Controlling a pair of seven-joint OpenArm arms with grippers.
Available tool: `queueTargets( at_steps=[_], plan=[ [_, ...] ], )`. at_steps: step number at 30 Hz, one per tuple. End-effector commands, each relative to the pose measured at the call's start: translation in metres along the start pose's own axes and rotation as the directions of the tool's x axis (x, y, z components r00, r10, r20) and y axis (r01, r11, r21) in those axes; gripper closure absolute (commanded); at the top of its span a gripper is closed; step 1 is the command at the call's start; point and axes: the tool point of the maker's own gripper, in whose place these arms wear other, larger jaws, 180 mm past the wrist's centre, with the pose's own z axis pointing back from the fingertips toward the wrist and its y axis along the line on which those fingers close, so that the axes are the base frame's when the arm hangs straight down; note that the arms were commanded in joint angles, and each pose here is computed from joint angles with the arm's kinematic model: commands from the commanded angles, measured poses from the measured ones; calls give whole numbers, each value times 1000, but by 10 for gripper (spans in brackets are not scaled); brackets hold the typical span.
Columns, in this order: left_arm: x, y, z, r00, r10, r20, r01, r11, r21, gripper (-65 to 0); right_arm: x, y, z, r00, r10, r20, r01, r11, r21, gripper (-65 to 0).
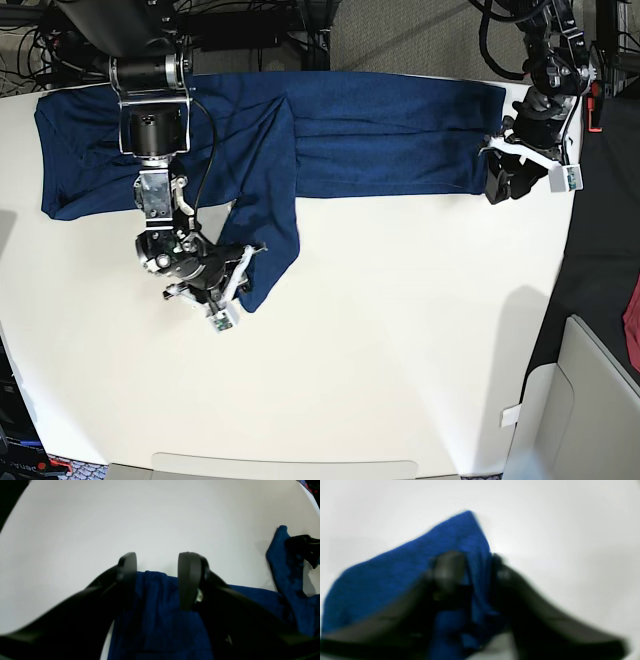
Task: Fold the T-shirt properly
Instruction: 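Fold the sleeve with the right gripper back over the shirt body, then drag the sleeve with the right gripper across toward the left gripper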
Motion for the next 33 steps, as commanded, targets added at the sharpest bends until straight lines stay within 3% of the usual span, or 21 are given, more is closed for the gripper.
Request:
queueTargets(
  at_steps=[1,2,5,10,16,20,24,28,31,33],
  plan=[
    [15,-4,2,999,-13,50,14,1000,-16,-262,-7,5,-1,998,30,-52,-29,999,15,-48],
    [15,-4,2,999,-13,50,14,1000,-16,-262,-7,7,-1,998,34,-52,-33,999,18,0],
    [16,-2,2,999,-14,51,15,1000,-13,-262,-10,8,3,997,40,-66,-40,999,12,-7],
    [15,-1,2,999,-17,48,17,1000,-10,-262,28,25,31,996,-16,93,11,998,59,-3],
    [15,-2,2,999,-14,49,14,1000,-11,-262,64,67,76,974,-128,188,79,965,249,-3],
    [15,-2,2,999,-14,50,15,1000,-11,-262,67,116,93,966,-166,200,68,905,420,-3],
    [14,-1,2,999,-17,45,17,1000,-8,-262,68,162,105,966,-144,215,13,858,514,-3],
    [13,0,3,999,-18,41,18,1000,-7,-262,81,221,118,963,-104,248,-71,790,609,-3],
    [12,0,3,999,-17,40,18,1000,-6,-262,88,261,129,955,-50,292,-165,726,667,-3],
    [13,1,3,999,-17,40,18,1000,-5,-262,93,287,139,939,-6,343,-251,670,699,-3]
  ],
)
